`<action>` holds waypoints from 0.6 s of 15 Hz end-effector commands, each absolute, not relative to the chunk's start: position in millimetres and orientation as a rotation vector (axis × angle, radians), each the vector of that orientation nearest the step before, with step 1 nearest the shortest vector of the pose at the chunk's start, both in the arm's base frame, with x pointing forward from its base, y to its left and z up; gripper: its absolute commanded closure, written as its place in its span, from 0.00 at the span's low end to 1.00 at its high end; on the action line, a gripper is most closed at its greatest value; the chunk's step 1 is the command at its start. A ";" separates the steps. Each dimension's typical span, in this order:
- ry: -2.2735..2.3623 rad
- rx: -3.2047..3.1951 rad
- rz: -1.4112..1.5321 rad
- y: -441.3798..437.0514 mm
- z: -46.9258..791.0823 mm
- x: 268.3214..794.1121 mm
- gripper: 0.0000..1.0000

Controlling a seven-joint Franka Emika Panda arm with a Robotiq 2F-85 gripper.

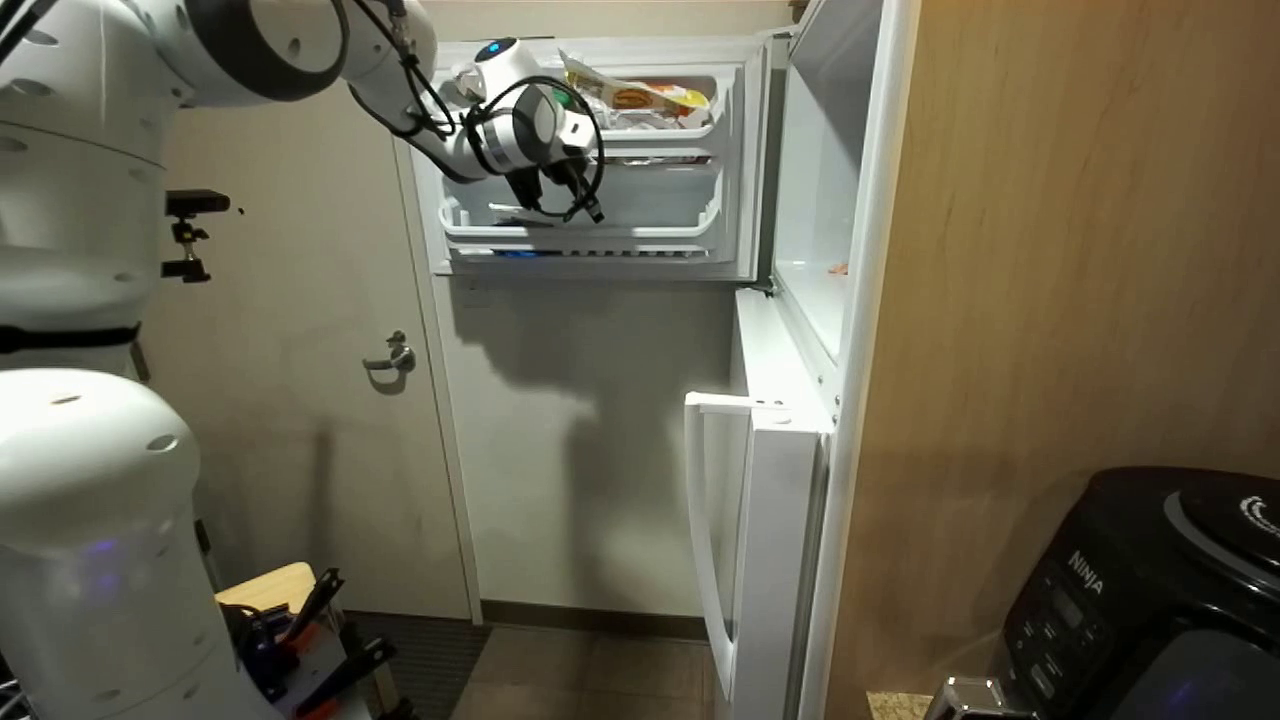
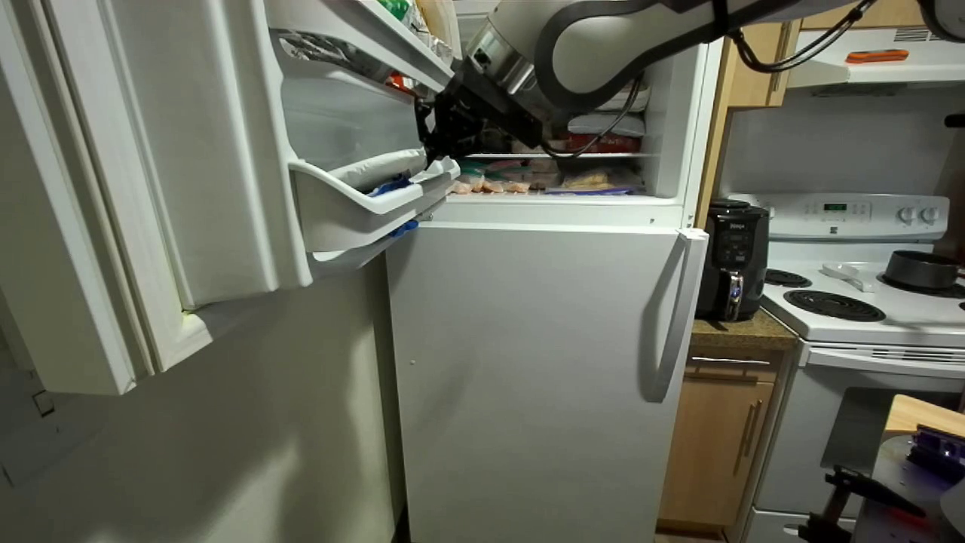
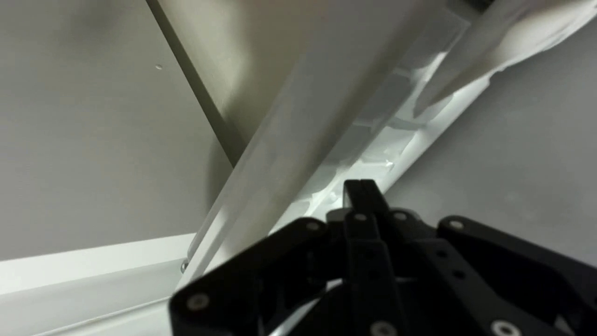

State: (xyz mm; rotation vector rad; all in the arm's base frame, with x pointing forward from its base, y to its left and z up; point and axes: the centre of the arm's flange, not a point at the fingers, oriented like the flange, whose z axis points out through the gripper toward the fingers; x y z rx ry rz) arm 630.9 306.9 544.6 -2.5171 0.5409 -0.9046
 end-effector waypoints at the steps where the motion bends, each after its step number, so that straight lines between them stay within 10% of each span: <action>1: 0.528 -2.501 -0.870 306.7 534.5 639.0 1.00; 9: 0.545 -2.524 -0.832 310.8 522.9 640.5 1.00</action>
